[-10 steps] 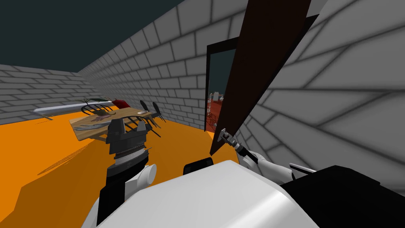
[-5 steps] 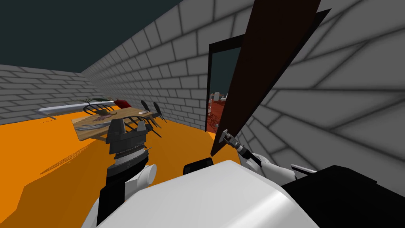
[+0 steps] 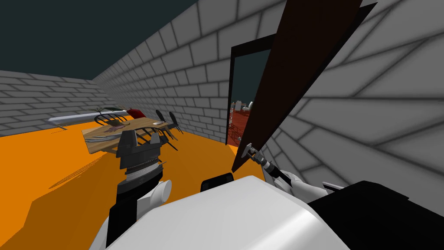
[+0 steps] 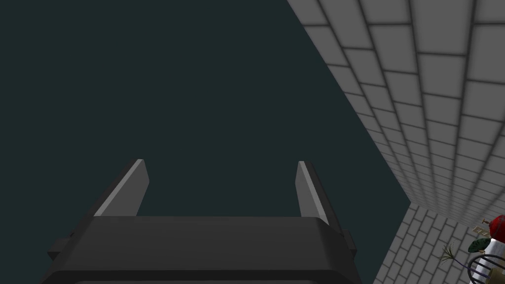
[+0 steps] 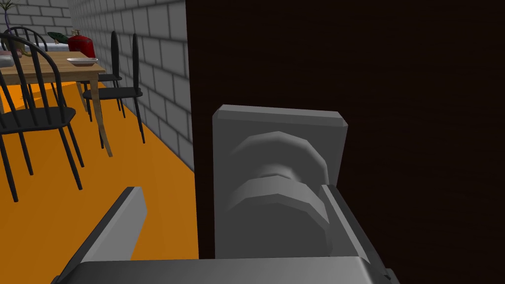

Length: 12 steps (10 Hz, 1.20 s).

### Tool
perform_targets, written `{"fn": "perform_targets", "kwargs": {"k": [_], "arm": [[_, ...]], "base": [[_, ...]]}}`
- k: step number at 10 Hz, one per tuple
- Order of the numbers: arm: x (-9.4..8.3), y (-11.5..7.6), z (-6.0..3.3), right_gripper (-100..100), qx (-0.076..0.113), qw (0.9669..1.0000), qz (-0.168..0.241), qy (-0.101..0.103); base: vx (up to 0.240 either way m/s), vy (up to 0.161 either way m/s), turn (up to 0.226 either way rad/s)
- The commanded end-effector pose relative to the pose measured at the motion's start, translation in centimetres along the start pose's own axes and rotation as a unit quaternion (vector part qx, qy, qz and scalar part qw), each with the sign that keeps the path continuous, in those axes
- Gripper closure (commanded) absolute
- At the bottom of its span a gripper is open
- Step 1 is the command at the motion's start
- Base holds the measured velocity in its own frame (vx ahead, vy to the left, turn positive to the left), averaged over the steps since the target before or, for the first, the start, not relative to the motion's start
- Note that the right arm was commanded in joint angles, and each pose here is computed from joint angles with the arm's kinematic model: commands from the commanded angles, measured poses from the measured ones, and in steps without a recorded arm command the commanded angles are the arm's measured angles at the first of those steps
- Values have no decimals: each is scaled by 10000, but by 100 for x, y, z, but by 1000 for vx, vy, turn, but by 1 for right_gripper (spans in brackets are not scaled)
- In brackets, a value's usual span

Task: Pull the door open

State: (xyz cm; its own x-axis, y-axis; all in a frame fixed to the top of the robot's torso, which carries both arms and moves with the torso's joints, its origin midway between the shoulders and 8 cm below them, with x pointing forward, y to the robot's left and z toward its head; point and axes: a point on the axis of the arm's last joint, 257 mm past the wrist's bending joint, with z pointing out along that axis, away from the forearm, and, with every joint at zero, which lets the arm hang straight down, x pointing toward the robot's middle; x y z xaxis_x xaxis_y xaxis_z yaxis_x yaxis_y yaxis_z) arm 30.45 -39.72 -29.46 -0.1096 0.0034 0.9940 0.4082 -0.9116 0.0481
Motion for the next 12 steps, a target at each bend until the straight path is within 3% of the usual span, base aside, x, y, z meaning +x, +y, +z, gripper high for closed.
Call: {"fn": "perform_targets", "kwargs": {"k": [1, 2, 5, 7, 9, 12], "arm": [[-101, -185, -94, 100, 130, 9997, 180, -43], [-101, -185, -94, 100, 130, 9997, 180, -43], [-91, -192, -246, 100, 190, 9996, 208, -54], [-91, -192, -246, 100, 190, 9996, 208, -54], [-81, -197, -349, 100, 232, 9995, 227, -63], [-75, -200, -401, 100, 254, 9994, 235, -70]], "base": [[23, 13, 6], [25, 14, -3], [24, 17, 14], [9, -3, 4], [11, -1, 13], [13, 2, 2]]}}
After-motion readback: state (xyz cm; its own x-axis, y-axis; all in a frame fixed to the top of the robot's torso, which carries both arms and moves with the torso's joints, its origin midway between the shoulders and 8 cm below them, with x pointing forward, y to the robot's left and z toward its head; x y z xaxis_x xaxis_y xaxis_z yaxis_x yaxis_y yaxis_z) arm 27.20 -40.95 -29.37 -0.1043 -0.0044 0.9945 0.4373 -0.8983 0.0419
